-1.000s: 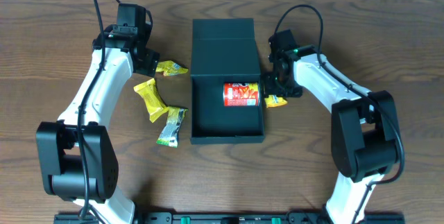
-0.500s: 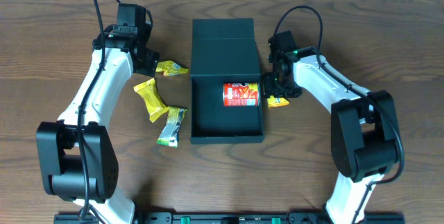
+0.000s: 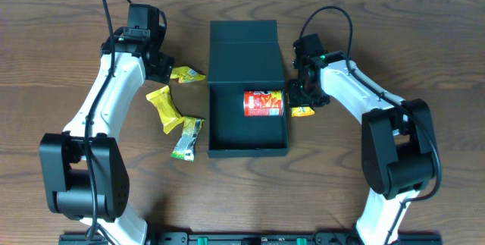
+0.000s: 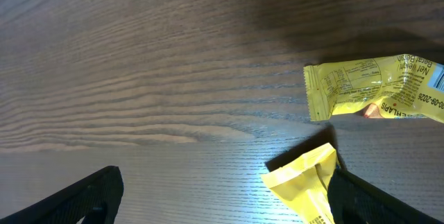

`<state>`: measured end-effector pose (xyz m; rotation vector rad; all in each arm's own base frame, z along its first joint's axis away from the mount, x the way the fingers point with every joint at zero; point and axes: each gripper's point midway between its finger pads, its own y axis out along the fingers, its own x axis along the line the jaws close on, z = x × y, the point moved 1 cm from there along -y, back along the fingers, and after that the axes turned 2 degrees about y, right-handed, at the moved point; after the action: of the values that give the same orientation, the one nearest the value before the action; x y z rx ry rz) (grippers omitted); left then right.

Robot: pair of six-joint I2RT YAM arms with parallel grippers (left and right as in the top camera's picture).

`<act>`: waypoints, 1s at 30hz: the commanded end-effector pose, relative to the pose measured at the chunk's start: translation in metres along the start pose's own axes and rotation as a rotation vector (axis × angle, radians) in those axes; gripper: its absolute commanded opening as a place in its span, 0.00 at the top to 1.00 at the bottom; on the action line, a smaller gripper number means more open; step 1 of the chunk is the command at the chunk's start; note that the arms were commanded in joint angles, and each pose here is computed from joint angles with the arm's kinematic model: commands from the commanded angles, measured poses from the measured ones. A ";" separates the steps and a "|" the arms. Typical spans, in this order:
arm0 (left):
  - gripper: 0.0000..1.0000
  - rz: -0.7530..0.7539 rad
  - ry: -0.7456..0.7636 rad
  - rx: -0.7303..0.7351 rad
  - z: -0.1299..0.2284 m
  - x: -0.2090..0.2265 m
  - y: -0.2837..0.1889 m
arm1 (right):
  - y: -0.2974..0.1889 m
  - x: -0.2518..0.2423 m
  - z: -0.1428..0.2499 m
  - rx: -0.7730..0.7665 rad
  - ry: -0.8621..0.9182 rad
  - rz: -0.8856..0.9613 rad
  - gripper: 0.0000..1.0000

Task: Pack container
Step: 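Lift the cracker packet and carry it into the box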

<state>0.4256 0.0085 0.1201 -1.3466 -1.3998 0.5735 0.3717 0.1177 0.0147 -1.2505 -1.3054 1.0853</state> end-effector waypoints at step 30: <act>0.05 -0.011 -0.053 -0.035 -0.012 0.004 -0.002 | -0.106 0.059 -0.028 -0.020 -0.071 -0.122 0.64</act>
<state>0.4303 0.0081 0.1222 -1.3558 -1.4361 0.5787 0.3916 0.1437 0.1082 -1.2034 -1.3546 1.0730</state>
